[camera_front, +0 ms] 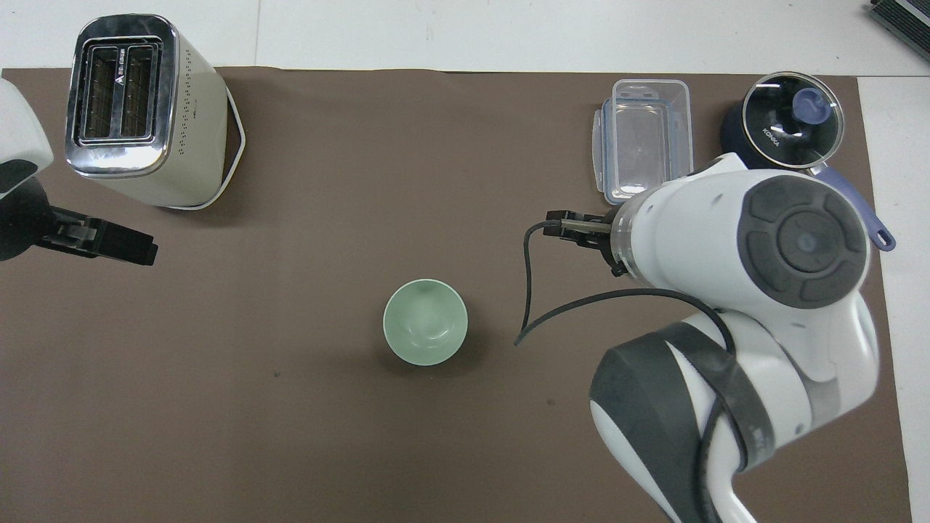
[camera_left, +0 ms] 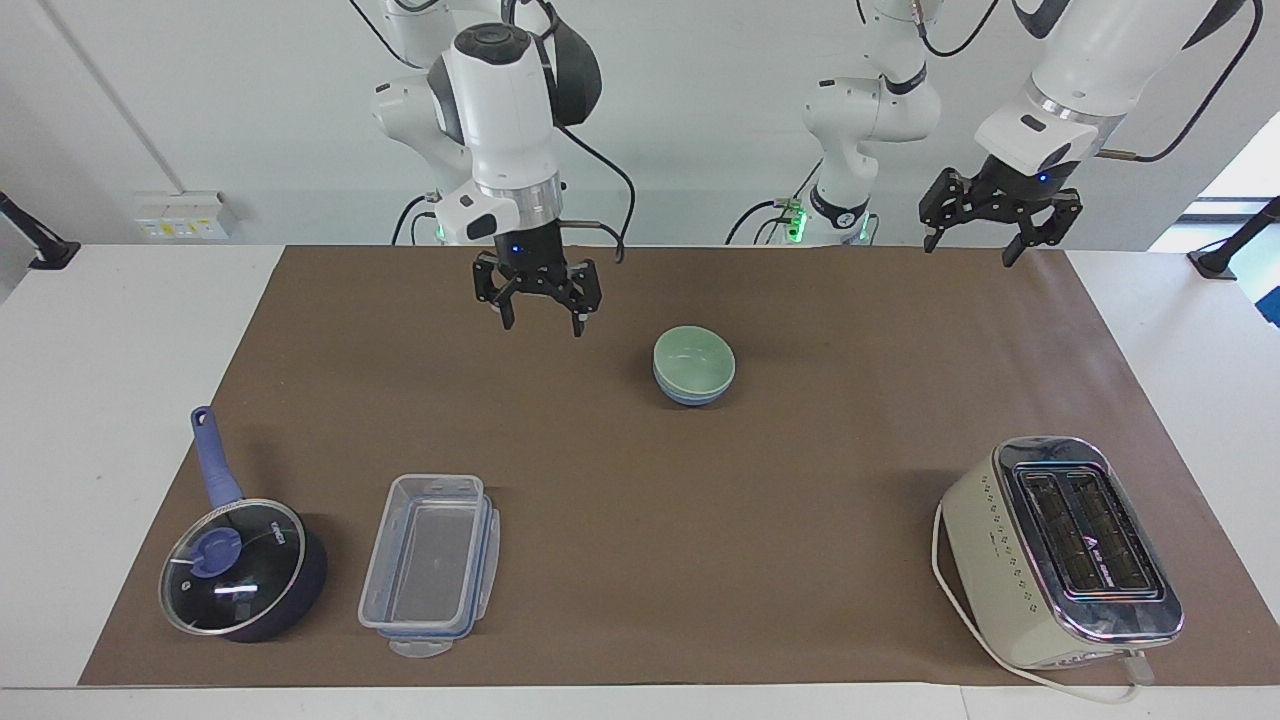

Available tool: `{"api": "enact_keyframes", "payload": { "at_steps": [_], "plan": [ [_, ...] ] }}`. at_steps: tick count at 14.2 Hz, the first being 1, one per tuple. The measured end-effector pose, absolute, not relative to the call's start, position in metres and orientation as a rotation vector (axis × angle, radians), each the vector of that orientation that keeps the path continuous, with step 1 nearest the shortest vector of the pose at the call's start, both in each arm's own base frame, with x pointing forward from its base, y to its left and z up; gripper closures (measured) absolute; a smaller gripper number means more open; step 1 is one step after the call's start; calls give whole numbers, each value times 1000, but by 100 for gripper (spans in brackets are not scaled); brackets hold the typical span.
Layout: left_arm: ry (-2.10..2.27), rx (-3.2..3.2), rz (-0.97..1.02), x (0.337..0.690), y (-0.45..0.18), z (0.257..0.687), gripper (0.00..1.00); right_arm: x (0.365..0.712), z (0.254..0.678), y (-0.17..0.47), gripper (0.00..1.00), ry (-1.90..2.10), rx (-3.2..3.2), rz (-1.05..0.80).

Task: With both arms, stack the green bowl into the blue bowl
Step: 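Open the right gripper and withdraw it away from the bowls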

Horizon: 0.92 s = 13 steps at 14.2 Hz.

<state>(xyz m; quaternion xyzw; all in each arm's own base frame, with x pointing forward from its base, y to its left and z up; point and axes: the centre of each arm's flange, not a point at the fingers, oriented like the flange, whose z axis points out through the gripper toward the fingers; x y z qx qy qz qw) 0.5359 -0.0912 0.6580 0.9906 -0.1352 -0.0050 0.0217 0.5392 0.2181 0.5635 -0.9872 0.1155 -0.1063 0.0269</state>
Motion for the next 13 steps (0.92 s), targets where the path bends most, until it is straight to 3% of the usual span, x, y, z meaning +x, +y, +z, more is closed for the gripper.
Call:
{"api": "enact_keyframes", "payload": {
  "at_steps": [8,13],
  "plan": [
    [-419,3070,-15,536,-91,658,0,528,626,145,0,447,-3069,-282],
    [-416,3070,-15,536,-90,658,0,526,663,47,0,334,-3134,-172]
  ]
}}
